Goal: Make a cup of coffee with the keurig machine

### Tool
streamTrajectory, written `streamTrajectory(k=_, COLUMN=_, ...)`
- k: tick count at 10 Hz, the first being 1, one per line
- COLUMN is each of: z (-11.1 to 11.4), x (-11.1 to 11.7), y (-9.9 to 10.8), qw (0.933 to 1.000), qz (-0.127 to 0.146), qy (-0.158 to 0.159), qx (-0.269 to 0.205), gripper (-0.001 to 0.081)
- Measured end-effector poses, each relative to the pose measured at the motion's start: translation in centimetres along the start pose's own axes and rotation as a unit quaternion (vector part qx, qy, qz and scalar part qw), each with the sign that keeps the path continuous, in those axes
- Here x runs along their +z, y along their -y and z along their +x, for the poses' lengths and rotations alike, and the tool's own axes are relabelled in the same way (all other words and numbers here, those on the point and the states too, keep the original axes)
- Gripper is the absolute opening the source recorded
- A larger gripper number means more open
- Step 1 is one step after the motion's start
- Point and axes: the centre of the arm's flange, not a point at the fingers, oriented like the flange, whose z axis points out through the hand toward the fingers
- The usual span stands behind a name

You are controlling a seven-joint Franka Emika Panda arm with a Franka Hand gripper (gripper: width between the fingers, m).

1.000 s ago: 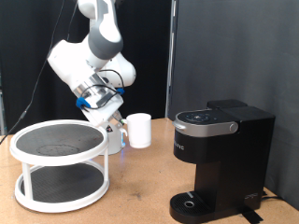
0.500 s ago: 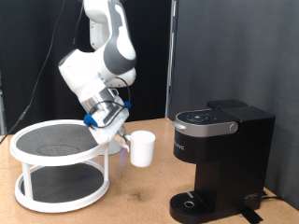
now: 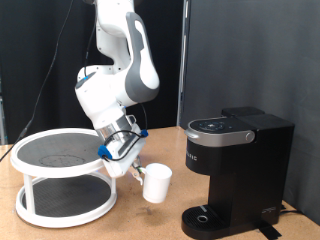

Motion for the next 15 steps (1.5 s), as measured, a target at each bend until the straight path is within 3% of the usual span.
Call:
streamTrajectory(k=4, z=-0.7, x=3.3, y=-1.7, qw=0.999, qz=-0.02, qy=0.035, qx=-0.021, gripper=0.0007)
streamTrajectory(k=10, z=-0.7, x=8.0, y=-6.7, qw=0.9982, qz=-0.021, qy=0.045, qx=-0.033, gripper=0.0007)
streamTrajectory(k=15, z=-0.8, x=10.0, y=-7.9, qw=0.9979, qz=-0.02, qy=0.055, qx=-0.029, gripper=0.0007)
